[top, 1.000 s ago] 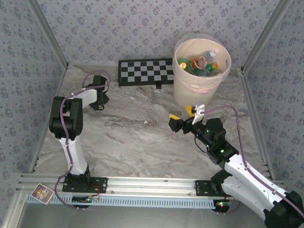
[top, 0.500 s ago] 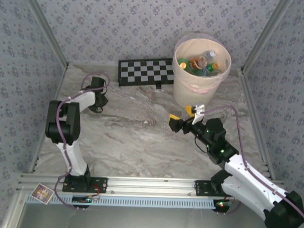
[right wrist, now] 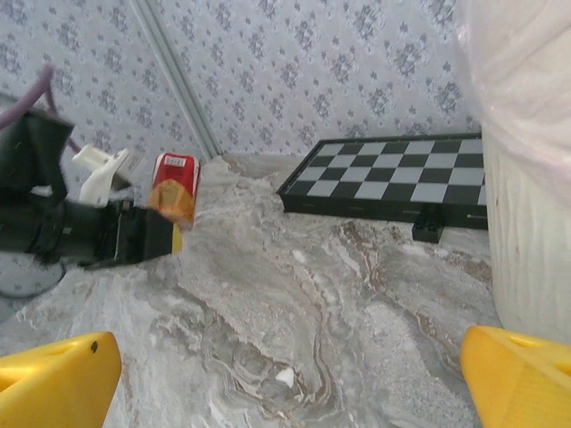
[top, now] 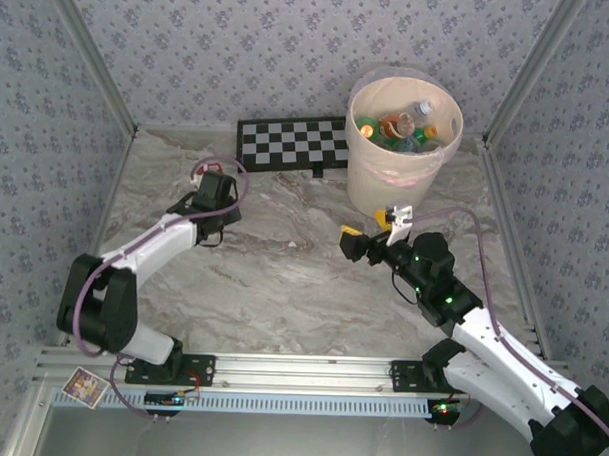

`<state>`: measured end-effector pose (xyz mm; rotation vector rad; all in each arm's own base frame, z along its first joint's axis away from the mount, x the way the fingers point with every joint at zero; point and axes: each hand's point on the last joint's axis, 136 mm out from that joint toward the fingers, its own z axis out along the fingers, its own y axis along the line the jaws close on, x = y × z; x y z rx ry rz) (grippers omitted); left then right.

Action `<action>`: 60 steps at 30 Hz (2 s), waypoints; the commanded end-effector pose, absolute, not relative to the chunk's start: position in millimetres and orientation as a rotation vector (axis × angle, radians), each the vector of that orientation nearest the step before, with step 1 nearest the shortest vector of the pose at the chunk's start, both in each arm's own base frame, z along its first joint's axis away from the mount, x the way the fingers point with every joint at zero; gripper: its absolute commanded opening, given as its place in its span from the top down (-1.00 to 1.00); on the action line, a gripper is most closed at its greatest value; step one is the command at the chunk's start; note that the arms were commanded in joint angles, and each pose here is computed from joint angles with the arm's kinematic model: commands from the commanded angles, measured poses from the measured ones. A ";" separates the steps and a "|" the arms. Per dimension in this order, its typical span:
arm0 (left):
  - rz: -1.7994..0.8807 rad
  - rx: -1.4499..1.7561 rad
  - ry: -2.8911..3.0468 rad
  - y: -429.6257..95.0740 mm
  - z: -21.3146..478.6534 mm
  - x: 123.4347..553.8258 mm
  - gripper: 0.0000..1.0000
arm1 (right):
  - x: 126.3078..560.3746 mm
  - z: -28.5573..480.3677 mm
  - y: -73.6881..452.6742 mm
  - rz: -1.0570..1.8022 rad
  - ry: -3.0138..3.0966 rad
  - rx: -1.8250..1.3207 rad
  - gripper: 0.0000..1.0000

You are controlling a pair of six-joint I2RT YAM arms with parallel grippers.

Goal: Put the plastic bottles in the bin

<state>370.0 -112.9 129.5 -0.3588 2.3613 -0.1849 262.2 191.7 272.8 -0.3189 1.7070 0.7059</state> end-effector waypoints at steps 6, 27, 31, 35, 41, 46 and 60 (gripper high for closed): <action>-0.420 0.067 2.140 -166.0 187.9 322.9 0.41 | 261.3 330.4 202.1 0.810 1.721 -0.291 -0.99; -0.520 0.555 1.896 -231.4 229.8 222.9 0.39 | 279.5 342.8 325.5 1.071 1.978 -0.489 -0.87; -0.514 0.580 1.886 -233.5 232.5 219.3 0.40 | 279.0 334.4 342.8 1.068 2.002 -0.513 -0.86; -0.517 0.597 1.874 -235.3 234.4 216.5 0.41 | 282.5 321.8 353.0 1.041 2.052 -0.521 -0.85; -0.543 0.606 1.849 -236.9 242.4 212.4 0.42 | 287.3 307.9 361.9 1.029 2.122 -0.519 -0.73; -0.533 0.600 1.851 -235.3 244.5 212.9 0.42 | 284.6 305.2 364.4 1.016 2.141 -0.531 -0.52; -0.518 0.554 1.861 -229.7 245.0 215.6 -0.62 | 279.6 333.3 340.3 0.977 2.063 -0.497 -0.27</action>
